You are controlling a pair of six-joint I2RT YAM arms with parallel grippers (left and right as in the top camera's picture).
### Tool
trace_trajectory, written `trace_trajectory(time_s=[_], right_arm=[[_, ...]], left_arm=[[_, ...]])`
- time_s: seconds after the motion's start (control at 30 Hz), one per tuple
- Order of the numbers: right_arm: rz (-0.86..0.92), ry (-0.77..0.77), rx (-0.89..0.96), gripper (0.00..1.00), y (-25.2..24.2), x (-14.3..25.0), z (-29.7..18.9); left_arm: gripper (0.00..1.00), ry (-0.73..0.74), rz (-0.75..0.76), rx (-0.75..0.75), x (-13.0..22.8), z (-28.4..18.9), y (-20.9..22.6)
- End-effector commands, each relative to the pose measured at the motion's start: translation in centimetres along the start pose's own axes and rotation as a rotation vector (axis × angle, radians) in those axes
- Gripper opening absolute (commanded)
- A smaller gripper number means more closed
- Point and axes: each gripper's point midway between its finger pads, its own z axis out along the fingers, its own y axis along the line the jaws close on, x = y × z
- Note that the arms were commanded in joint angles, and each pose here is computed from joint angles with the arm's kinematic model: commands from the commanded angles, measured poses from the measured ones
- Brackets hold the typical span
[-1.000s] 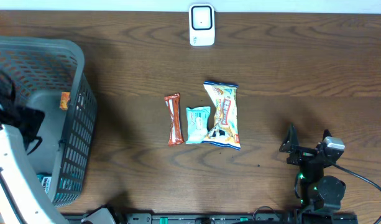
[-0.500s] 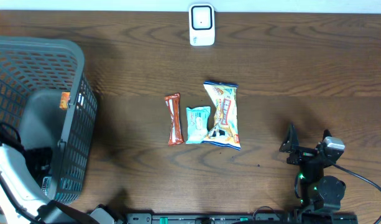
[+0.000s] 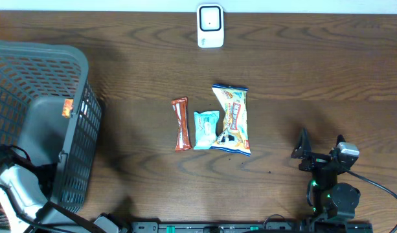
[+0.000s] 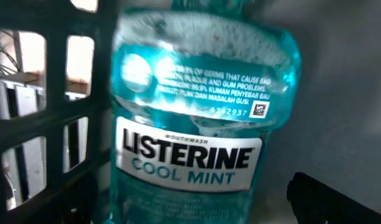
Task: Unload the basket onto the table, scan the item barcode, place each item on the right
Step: 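Reach the left gripper into the basket toward the Listerine bottle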
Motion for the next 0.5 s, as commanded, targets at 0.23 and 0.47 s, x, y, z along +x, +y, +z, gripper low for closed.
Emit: trace_trajectory(time_s=[0.23,0.47], right_arm=[[-0.013,-0.004,0.019,0.99,-0.4,0.0,0.0],[-0.013,-0.005,0.018,0.99,-0.4,0.0,0.0]], left_arm=[[0.98,0.0,-0.01,-0.011,1.1,2.8,1.1],[0.98,0.06,0.023,0.117,2.6,3.4,-1.3]])
